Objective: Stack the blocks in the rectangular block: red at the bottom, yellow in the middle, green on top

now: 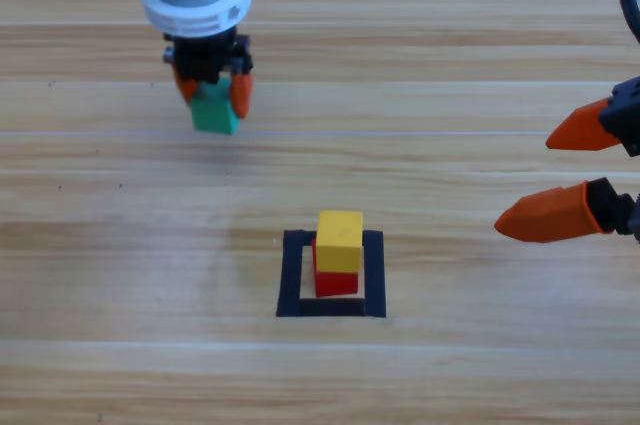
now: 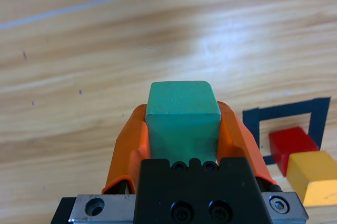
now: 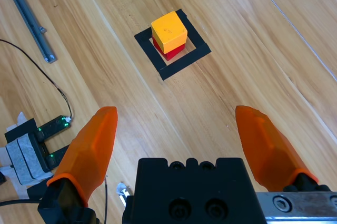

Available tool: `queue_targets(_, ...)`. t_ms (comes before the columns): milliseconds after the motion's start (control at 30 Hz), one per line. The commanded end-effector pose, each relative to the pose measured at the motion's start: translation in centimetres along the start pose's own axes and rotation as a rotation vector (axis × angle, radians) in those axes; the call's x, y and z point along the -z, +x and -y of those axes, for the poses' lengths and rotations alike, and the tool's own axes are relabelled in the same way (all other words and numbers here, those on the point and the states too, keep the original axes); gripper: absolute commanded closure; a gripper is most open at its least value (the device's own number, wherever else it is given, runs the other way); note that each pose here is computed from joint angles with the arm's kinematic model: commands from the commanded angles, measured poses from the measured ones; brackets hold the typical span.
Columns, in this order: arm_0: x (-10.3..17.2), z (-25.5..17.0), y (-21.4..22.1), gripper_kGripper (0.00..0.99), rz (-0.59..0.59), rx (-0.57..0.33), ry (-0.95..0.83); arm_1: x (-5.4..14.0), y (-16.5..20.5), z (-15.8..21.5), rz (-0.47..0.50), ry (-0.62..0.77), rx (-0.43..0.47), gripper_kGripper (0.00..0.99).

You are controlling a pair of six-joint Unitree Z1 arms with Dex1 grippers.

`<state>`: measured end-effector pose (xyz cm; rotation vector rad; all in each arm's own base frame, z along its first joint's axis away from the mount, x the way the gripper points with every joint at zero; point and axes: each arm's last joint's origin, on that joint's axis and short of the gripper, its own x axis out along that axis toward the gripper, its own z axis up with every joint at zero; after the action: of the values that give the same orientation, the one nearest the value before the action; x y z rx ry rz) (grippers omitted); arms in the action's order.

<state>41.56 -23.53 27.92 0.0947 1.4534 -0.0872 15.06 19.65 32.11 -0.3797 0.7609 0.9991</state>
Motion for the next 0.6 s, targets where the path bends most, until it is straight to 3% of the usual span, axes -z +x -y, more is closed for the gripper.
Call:
queue_targets(33,3.7,2.4,-1.9,0.99,-0.027,-0.001,-0.001,0.6,1.2,0.7,-0.03,0.025,-0.006,0.002)
queue_targets(300,8.2,5.5,-4.2,0.99,-0.029,0.007,-0.022,0.6,1.2,0.7,-0.032,0.025,-0.006,0.002)
queue_targets(600,10.5,8.4,-4.5,0.99,-0.034,0.016,-0.011,0.5,1.2,0.7,-0.029,0.024,-0.008,0.002)
